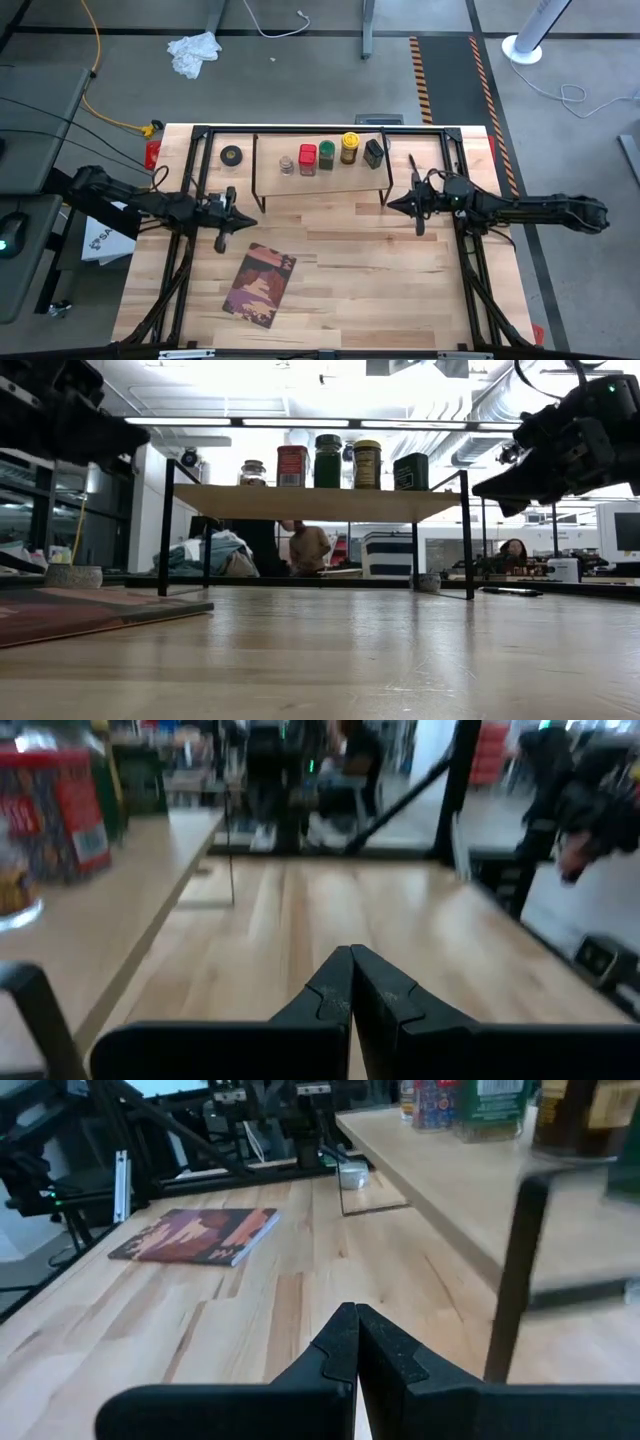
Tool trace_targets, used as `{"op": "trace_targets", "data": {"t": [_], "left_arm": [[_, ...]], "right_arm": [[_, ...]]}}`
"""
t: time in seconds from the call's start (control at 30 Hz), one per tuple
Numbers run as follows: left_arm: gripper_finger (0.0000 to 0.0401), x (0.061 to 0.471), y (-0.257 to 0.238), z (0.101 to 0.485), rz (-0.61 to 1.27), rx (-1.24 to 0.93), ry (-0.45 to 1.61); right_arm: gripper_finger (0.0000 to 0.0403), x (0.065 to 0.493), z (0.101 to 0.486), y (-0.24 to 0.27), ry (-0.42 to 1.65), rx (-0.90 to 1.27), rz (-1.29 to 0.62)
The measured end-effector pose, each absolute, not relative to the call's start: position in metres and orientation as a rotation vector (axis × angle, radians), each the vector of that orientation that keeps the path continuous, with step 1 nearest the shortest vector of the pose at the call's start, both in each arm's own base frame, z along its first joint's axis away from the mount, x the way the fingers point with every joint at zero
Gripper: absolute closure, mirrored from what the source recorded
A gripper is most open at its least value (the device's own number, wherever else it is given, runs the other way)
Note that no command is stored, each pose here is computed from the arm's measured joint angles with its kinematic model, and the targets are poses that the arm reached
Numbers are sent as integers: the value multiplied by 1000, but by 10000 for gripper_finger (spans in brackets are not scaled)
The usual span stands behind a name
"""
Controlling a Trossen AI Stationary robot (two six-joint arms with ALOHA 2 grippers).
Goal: Shelf spices
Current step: Return to Home Position
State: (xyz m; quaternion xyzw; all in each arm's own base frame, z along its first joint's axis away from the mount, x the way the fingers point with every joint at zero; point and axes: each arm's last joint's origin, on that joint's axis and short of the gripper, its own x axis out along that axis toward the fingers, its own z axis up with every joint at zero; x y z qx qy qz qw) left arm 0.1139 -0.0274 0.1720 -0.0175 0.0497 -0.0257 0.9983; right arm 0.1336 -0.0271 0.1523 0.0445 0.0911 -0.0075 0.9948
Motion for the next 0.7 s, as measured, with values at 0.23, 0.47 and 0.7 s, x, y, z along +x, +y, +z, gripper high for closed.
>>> {"op": "trace_targets", "data": {"t": [0.23,0.47,0.7], "left_arm": [[401,113,-26,162,-31,-17,75],[400,112,-26,151,-3,-139,191],[398,111,-26,148,3,-160,220]], "right_arm": [[403,132,148,-28,183,94,-13],[403,129,138,-30,272,295,-128],[403,129,136,-30,281,429,-155]]}}
